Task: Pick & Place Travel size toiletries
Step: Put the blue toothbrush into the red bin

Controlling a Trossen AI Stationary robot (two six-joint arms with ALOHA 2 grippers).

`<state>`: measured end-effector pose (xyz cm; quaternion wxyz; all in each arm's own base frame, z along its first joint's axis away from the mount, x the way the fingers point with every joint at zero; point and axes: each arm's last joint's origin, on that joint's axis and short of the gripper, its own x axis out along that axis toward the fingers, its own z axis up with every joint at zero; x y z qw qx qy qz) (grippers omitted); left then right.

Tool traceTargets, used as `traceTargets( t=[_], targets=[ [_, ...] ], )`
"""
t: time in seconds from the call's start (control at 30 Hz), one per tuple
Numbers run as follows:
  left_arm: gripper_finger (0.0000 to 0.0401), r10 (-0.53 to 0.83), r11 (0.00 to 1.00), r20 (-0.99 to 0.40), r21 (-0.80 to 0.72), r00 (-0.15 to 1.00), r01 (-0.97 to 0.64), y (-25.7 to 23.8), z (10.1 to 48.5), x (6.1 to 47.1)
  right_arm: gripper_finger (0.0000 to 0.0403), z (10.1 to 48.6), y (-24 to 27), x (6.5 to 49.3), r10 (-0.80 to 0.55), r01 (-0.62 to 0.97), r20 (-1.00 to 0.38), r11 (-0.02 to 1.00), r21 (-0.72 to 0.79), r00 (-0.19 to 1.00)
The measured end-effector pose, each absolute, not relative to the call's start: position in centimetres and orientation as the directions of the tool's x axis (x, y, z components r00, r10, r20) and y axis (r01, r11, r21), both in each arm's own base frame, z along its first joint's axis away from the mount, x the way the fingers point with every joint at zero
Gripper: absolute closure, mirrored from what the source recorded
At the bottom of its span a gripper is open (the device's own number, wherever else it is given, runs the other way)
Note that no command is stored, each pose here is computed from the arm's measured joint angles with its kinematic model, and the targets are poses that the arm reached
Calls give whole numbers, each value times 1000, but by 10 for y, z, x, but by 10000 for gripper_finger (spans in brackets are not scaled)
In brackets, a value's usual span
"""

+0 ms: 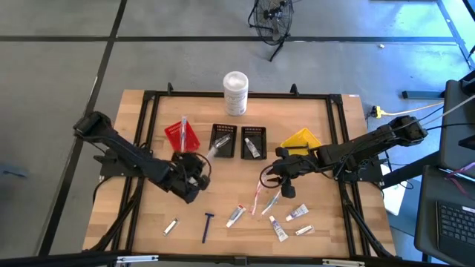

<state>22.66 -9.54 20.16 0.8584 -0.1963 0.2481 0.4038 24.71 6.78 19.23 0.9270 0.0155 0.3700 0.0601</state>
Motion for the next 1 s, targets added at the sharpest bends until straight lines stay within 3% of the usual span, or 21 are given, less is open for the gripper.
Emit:
traceTargets(
  t=[0.17,0.47,0.83,1.0],
  targets=[
    [373,720,470,-499,-161,483,-868,-76,210,220,294,192,68,247,115,-95,-684,993,68,721],
    [373,836,240,-497,-47,232,-970,-25,208,215,278,192,68,247,115,-94,-684,993,68,721],
    [373,824,-1,-566,15,-9,-1000,22,178,206,271,192,68,247,112,-95,-683,993,62,721],
    [372,824,-47,-564,25,-53,-999,31,160,198,281,192,68,247,112,-99,-683,993,58,721]
  ],
)
